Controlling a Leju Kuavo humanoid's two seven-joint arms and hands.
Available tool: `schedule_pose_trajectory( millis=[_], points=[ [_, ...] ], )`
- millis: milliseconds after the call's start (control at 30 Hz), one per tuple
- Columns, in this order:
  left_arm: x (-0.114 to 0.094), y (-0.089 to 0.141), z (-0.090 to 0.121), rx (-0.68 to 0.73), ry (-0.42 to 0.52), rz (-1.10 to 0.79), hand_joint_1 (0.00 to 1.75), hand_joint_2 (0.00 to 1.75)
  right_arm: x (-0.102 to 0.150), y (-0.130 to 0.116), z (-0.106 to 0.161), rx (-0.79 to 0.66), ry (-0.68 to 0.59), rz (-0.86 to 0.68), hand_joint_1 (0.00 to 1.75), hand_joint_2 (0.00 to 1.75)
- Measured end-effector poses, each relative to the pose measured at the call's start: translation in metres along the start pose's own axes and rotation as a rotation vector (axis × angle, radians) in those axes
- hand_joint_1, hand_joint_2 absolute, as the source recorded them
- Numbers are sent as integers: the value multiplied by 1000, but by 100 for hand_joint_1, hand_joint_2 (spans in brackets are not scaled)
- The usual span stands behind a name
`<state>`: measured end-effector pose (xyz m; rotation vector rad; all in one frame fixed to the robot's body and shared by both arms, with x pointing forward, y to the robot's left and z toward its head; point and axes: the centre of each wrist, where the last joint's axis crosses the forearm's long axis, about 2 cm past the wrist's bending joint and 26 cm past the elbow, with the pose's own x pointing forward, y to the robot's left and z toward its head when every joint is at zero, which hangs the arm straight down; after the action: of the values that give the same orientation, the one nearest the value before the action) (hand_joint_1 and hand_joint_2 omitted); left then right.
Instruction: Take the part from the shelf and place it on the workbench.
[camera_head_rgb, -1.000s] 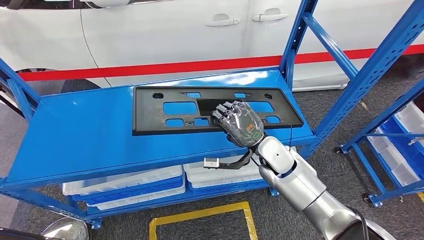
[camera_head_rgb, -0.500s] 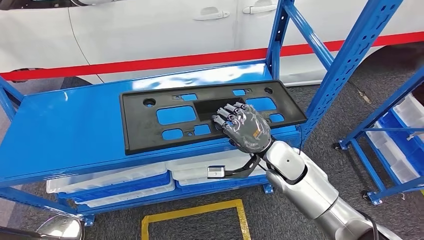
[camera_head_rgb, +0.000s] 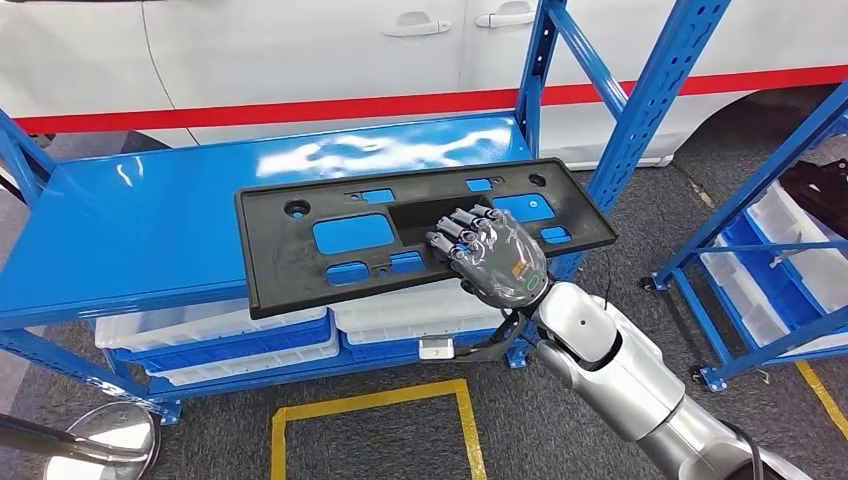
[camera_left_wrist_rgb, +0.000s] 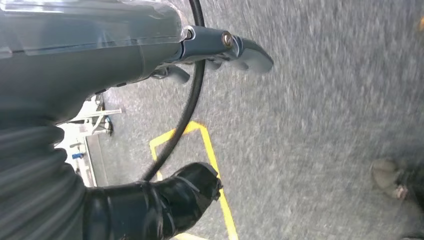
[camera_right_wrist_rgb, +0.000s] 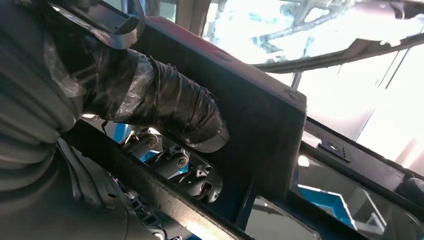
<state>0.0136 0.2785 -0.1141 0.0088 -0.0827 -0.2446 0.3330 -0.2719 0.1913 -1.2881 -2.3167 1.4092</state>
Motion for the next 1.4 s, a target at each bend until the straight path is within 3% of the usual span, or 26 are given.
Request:
schedule_pose_trajectory(
  millis=[1400],
  points=[
    [-1, 0, 0, -9, 4, -26, 0, 175, -2, -8, -9, -3, -38, -59, 175, 175]
  ],
)
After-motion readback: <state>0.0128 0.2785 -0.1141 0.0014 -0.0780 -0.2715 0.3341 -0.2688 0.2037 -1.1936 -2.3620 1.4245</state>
